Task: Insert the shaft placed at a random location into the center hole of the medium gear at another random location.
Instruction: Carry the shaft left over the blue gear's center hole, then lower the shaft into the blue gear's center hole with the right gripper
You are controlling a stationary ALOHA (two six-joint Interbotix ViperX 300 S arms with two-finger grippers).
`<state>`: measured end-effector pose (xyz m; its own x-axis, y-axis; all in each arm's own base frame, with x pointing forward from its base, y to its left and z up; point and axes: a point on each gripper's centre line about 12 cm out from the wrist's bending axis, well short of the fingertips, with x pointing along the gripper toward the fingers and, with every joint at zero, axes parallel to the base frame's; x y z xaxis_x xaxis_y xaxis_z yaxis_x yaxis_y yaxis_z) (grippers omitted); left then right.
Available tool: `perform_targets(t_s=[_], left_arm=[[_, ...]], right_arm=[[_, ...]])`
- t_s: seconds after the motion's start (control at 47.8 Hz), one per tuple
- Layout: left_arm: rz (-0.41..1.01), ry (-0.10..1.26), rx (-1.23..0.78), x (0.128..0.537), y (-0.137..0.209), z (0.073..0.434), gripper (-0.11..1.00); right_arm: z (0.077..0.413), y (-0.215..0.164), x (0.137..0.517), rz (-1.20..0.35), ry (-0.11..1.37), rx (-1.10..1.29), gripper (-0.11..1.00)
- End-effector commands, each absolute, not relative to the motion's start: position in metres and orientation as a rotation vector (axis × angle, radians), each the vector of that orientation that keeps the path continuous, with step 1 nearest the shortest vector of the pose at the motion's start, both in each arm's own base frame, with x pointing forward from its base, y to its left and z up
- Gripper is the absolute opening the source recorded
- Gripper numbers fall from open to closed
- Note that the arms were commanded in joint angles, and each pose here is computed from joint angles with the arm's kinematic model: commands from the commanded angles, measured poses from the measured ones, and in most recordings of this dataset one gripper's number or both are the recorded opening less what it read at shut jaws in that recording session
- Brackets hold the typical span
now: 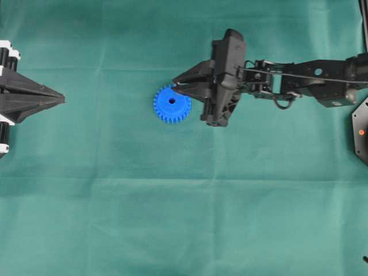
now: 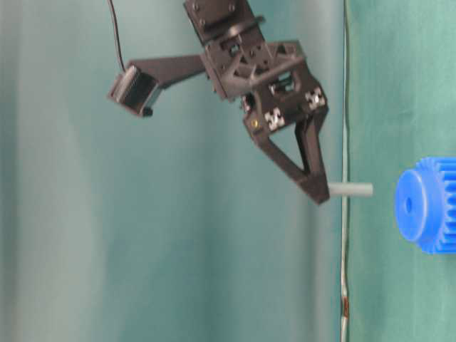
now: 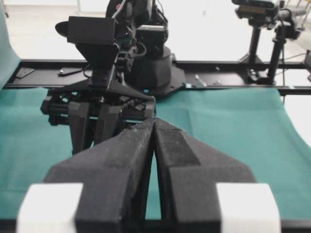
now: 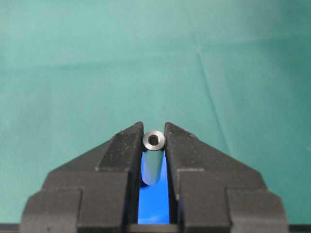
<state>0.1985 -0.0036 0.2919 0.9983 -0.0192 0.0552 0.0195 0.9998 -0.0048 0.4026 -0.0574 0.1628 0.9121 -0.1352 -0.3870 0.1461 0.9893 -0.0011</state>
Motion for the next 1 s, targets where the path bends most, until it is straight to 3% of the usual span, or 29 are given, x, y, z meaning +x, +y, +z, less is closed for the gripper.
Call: perform_targets(t_s=[0.0,0.481,0.983], left_arm=[[-0.022,-0.074,-0.003,0.200,-0.004,0.299,0.00],[-0.022,-0.072,-0.003,0.200,-0.004,0.299,0.00],[-0.021,-0.072,-0.004,0.201,-0.004,0.299,0.00]], right_arm=[[0.179,-0.056,0.414,-0.139,0.342,0.016,0.16],[0.174,-0.055,0.418,-0.134,0.350,0.016,0.16],[0.142,-0.055,0.421,-0.138,0.403,0.024,0.16]])
